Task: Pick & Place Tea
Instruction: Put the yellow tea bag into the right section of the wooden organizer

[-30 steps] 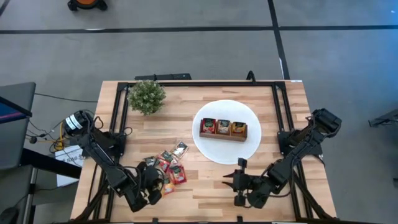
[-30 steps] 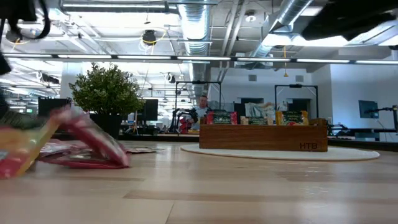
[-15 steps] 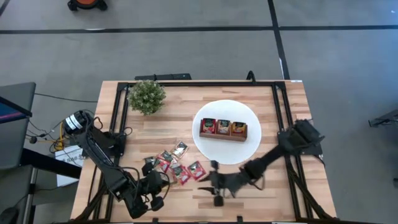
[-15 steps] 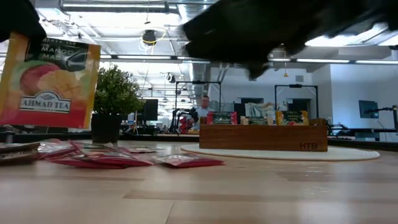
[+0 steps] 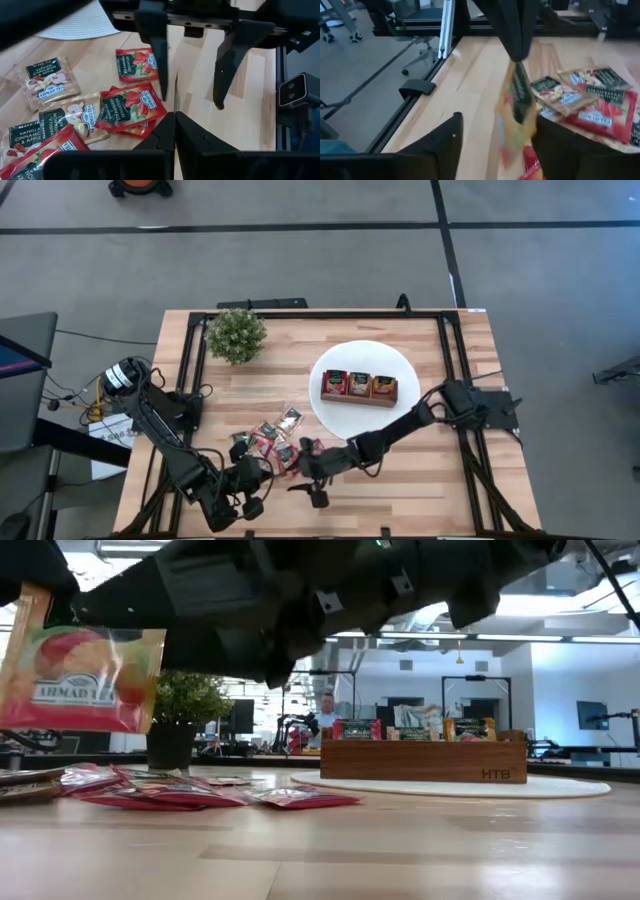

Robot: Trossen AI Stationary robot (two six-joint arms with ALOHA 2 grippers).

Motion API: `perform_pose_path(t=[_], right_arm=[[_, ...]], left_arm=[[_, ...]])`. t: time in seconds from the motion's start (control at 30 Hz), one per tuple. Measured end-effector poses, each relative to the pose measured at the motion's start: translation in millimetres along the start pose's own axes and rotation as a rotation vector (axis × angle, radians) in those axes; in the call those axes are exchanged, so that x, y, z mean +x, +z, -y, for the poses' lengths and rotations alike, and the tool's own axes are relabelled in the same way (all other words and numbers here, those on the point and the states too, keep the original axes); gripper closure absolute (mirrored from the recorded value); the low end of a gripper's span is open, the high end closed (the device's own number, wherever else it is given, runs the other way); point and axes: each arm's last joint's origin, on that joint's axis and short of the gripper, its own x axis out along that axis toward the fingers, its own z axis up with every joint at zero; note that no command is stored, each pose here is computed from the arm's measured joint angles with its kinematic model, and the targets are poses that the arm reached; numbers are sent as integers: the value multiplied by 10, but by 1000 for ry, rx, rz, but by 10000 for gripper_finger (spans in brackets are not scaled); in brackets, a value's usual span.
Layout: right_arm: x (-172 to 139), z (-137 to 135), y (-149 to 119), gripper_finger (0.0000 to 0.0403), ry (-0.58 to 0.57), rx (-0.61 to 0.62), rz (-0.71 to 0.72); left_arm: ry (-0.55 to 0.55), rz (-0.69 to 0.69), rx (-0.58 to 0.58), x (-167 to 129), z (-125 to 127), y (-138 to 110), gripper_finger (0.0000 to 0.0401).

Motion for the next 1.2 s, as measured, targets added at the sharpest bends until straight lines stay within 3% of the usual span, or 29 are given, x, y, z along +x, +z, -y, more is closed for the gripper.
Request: perform_pose_path(t=[0.1, 0.33, 0.57, 0.7, 0.87, 1.03, 1.2], right_arm=[[12, -19, 83, 235, 4, -23, 23], [-10, -16, 132, 386, -12, -37, 28], [-210, -60, 238, 400, -177, -90, -97], [-659, -101, 344, 402, -306, -138, -178], [-1478, -36, 239, 402, -437, -165, -236], [-2278, 208, 10, 402, -499, -125, -306], [-2867, 461, -80, 403, -562, -114, -314]], left_arm=[[-1, 1, -2, 0, 2, 1, 401], [0, 8, -4, 1, 3, 4, 401], [31, 14, -10, -8, -27, -11, 376], [78, 12, -23, -54, -78, -71, 331], [97, 71, -16, -45, -56, -130, 293], [110, 183, 48, 62, 31, -191, 285], [137, 284, 105, 227, 115, -226, 287]])
